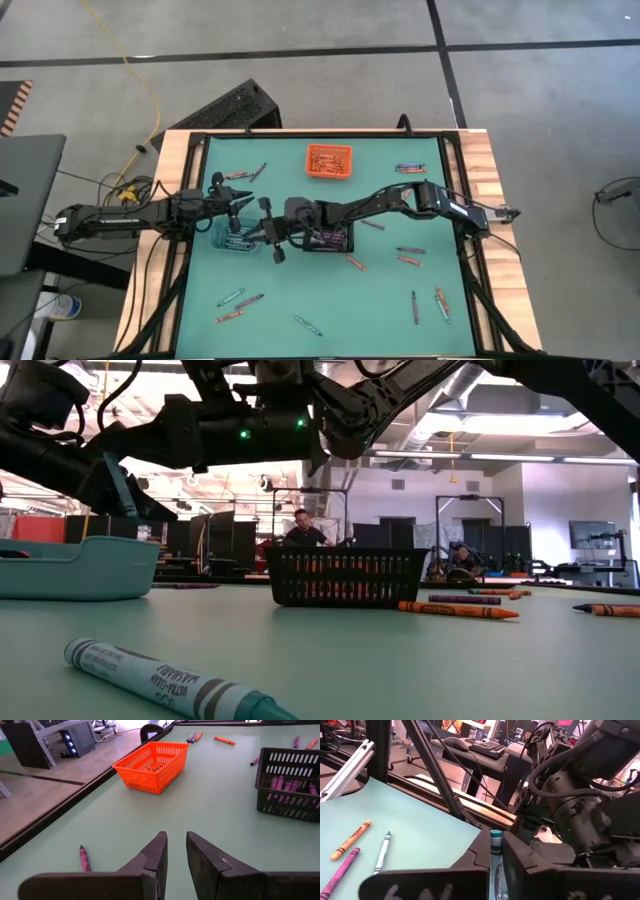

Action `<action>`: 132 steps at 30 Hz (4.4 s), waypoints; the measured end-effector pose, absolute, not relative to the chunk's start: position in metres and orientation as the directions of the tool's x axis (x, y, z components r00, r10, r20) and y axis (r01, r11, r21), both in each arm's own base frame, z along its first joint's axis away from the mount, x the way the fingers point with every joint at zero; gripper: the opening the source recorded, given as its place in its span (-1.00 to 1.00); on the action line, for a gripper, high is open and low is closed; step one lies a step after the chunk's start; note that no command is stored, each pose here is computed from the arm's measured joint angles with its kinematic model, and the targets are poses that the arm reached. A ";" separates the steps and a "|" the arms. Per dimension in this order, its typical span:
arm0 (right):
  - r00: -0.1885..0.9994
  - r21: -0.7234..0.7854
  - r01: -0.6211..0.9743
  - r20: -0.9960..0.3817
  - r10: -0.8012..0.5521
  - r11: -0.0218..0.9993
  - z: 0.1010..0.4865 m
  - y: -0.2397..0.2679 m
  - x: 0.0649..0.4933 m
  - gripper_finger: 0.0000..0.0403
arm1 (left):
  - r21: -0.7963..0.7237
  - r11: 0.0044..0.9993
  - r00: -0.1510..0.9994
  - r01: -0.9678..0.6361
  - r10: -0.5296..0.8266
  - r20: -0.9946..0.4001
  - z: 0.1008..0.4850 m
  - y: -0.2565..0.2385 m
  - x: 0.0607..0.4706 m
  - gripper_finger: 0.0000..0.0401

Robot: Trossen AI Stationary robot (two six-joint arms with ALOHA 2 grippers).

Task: Sort crayons
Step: Put the blue crayon into the light blue bin, then put the violet crayon into the black bin

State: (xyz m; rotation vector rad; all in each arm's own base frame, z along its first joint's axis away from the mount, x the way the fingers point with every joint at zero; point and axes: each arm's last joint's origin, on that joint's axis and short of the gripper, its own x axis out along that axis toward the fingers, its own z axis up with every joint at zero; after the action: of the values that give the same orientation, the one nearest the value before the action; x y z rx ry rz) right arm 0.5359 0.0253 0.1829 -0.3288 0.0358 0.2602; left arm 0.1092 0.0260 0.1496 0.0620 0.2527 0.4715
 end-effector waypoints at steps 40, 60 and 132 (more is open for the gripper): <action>0.613 -0.039 -0.407 -0.753 0.241 0.913 0.328 0.040 0.346 -0.47 | 0.117 0.890 0.860 -0.442 0.457 -0.226 0.150 0.026 0.109 -0.70; 0.891 -0.051 -0.249 -0.405 0.208 0.967 0.248 0.057 0.233 -0.47 | 0.181 0.888 0.860 -0.424 0.457 -0.227 0.150 0.026 0.109 -0.70; 0.993 -0.282 0.008 0.115 0.025 0.959 0.177 0.004 0.138 -0.47 | 0.095 0.686 0.233 -0.722 0.370 -0.899 0.170 0.191 0.224 -0.78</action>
State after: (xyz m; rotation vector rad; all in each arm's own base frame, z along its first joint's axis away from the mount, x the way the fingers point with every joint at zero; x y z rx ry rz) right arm 0.1381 0.0039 0.1772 -0.2861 -0.1185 0.0088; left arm 0.2243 0.1911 0.1696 -0.3774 1.1003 0.7740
